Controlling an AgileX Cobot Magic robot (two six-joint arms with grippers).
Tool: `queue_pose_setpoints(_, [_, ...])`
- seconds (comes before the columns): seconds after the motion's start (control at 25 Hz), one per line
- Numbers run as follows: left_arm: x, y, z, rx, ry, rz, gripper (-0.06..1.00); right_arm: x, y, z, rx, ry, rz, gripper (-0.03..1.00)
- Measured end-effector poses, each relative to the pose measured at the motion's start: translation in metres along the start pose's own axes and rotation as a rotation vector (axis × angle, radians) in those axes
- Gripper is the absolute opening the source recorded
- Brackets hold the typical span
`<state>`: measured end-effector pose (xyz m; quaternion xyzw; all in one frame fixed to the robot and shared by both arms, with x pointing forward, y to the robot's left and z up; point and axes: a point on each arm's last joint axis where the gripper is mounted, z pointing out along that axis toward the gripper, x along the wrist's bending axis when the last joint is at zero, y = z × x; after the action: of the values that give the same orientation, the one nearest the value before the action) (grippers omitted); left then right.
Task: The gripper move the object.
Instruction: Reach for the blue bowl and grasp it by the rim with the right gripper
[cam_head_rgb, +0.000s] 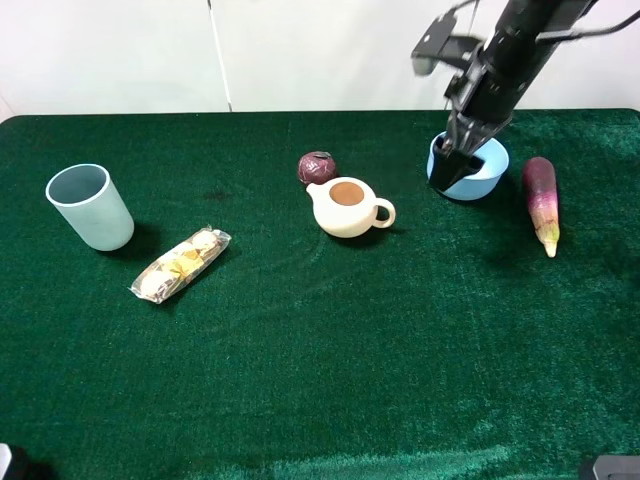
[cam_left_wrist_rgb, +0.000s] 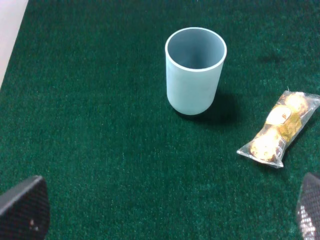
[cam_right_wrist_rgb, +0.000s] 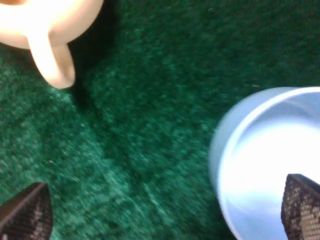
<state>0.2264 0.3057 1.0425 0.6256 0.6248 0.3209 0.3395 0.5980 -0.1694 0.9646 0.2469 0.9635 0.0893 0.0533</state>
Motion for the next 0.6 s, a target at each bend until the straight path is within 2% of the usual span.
queue_pose_setpoints(0.28, [0.000,0.000,0.000,0.000,0.000,0.000,0.99,-0.006,0.000,0.037,0.025,0.005,0.001,0.69])
queue_pose_setpoints(0.6, [0.000,0.000,0.000,0.000,0.000,0.000,0.99,-0.023,-0.015,0.049,0.060,-0.020,0.016,0.69])
